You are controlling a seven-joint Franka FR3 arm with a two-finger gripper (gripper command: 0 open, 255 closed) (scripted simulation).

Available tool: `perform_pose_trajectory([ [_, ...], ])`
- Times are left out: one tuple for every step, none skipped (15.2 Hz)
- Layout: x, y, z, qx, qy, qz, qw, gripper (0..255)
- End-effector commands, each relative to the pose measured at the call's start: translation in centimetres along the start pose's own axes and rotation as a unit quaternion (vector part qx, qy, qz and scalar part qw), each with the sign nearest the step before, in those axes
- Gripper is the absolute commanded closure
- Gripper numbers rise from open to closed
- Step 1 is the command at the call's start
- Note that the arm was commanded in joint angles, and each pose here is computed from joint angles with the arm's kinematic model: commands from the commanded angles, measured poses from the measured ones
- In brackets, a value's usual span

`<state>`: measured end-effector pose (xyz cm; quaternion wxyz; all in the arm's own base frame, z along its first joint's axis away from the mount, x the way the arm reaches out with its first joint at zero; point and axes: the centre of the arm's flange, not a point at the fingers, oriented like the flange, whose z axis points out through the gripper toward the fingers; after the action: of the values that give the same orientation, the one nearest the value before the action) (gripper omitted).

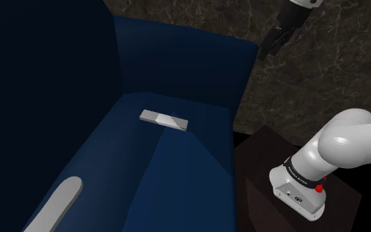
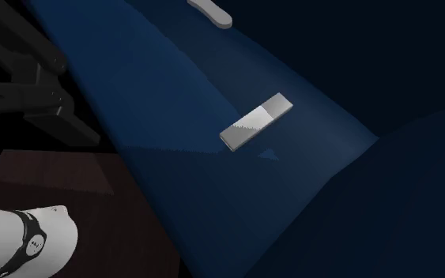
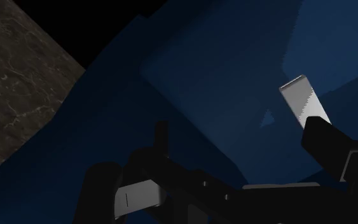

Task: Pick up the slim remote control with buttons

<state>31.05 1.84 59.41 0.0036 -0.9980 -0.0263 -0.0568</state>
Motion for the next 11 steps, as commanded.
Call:
perform_pose_trajectory([
  [0.0, 0.0, 0.0, 0.000, 0.000, 0.000, 1.0000, 0],
  [0.8, -0.6, 0.9, 0.002, -0.002, -0.007, 1.0000, 0],
  [1.5, -1.2, 1.8, 0.003, -0.003, -0.014, 0.9999, 0],
  [2.2, -1.9, 2.7, 0.005, -0.005, -0.021, 0.9998, 0],
  [3.0, -2.5, 3.6, 0.007, -0.007, -0.028, 0.9996, 0],
  [3.7, -3.2, 4.5, 0.008, -0.008, -0.035, 0.9993, 0],
  [4.4, -3.8, 5.4, 0.010, -0.010, -0.042, 0.9990, 0],
  [5.0, -4.5, 6.3, 0.012, -0.012, -0.049, 0.9987, 0],
  [5.7, -5.2, 7.2, 0.013, -0.013, -0.056, 0.9983, 0],
  [6.4, -5.9, 8.1, 0.015, -0.015, -0.063, 0.9978, 0],
  [7.0, -6.6, 9.0, 0.016, -0.016, -0.069, 0.9973, 0],
])
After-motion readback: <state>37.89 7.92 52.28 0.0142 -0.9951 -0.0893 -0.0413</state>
